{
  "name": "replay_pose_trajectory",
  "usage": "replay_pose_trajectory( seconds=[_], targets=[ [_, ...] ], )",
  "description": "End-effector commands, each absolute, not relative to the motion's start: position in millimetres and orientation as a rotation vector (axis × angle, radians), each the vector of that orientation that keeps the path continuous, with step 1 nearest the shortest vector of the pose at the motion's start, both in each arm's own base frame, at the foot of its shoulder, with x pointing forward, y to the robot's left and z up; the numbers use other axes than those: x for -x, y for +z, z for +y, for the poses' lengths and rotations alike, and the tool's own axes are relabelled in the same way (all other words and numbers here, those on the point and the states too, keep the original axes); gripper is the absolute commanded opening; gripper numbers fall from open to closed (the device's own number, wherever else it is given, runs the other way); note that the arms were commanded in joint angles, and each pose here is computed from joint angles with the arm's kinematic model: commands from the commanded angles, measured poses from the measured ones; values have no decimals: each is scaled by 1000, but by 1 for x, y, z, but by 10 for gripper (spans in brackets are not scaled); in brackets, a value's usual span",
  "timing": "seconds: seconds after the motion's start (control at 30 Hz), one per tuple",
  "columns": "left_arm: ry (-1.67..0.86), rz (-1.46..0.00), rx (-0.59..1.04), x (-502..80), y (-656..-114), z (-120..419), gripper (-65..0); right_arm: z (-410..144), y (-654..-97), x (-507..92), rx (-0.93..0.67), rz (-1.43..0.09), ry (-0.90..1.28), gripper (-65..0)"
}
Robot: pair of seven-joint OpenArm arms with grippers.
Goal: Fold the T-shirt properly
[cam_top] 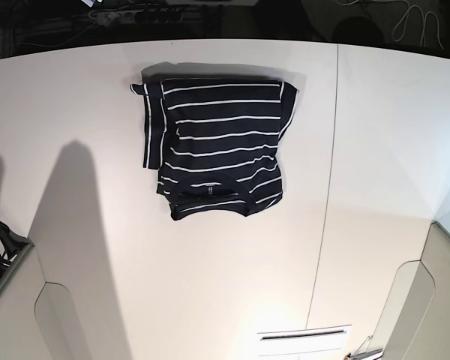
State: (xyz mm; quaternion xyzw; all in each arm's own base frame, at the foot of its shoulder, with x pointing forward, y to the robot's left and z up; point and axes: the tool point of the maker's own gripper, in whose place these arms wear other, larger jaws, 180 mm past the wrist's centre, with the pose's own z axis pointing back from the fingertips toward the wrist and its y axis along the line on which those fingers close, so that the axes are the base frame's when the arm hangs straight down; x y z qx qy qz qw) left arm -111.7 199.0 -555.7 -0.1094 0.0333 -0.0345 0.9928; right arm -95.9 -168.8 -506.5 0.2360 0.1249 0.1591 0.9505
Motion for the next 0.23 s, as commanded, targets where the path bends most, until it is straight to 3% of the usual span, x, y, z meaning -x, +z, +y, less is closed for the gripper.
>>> replay_pose_trajectory(
  seconds=[0.0,0.2],
  targets=[
    [-64,81,201,114,-560,204,-595,-175,-511,101,-465,275,350,-650],
    [-82,177,159,118,-595,187,-595,-193,-537,110,-415,377,365,-650]
  ],
)
